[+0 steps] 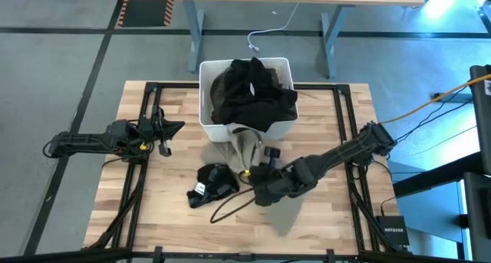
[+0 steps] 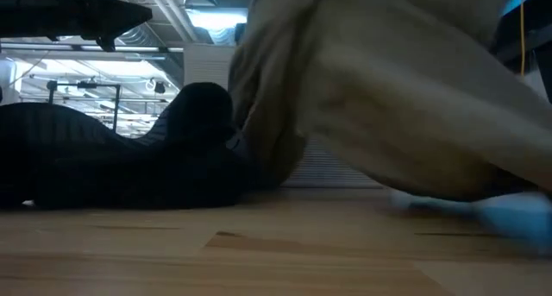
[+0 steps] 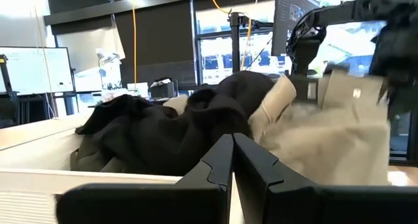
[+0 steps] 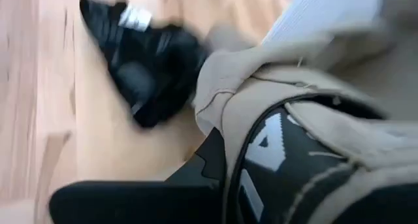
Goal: Sort clothes
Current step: Put the brown short into the white bin
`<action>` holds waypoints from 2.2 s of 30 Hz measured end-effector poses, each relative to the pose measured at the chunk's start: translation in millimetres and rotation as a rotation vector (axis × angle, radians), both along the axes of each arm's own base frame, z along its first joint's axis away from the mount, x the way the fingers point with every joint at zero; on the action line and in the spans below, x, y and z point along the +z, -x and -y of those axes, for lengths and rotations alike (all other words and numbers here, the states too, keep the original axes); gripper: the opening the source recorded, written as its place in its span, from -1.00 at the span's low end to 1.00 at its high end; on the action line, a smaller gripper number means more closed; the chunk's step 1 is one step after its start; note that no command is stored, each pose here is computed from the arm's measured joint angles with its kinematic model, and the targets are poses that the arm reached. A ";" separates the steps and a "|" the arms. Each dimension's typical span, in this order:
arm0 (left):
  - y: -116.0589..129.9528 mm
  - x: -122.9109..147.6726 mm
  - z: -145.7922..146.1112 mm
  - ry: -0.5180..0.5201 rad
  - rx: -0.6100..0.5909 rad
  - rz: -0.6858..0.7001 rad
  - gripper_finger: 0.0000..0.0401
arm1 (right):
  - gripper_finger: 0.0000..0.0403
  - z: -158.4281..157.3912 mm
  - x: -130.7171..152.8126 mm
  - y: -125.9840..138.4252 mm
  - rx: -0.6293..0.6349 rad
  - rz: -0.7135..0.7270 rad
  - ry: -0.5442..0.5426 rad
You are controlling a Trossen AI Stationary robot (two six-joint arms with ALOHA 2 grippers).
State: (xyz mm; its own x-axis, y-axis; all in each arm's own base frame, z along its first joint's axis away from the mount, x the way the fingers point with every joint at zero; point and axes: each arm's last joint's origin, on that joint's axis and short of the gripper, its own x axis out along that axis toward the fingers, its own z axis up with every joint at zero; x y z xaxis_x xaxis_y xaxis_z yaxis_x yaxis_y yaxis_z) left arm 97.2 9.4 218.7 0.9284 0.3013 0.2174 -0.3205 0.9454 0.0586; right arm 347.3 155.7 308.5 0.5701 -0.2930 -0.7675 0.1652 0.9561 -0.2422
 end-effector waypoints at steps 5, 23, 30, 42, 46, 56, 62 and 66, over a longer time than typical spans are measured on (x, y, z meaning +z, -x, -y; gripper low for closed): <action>0.0 -0.1 0.0 0.000 0.000 -0.001 -0.96 | -0.90 3.4 50.0 -1.2 0.038 0.104 0.058; 0.0 0.0 0.0 0.001 0.000 0.000 -0.96 | -0.88 58.5 229.5 12.3 -0.089 0.694 0.567; 0.0 0.1 0.0 0.000 0.000 0.001 -0.96 | -0.85 125.7 259.3 4.2 -0.187 0.786 0.810; -0.1 -0.2 0.0 0.001 0.000 -0.001 -0.96 | -0.86 187.8 184.4 3.6 -0.229 0.258 0.535; 0.0 0.0 0.0 0.001 0.000 0.000 -0.96 | -0.87 197.6 137.2 6.3 -0.264 0.000 0.273; 0.2 0.7 0.0 -0.008 0.002 0.005 -0.96 | -0.85 244.5 26.0 -36.9 -0.323 -0.052 -0.024; -0.1 -0.3 0.0 -0.030 0.007 -0.013 -0.96 | -0.85 257.0 -41.2 -52.8 -0.257 0.085 -0.249; 0.0 -0.1 0.0 -0.024 0.006 -0.010 -0.96 | -0.85 266.1 -86.0 -52.0 -0.317 0.051 -0.285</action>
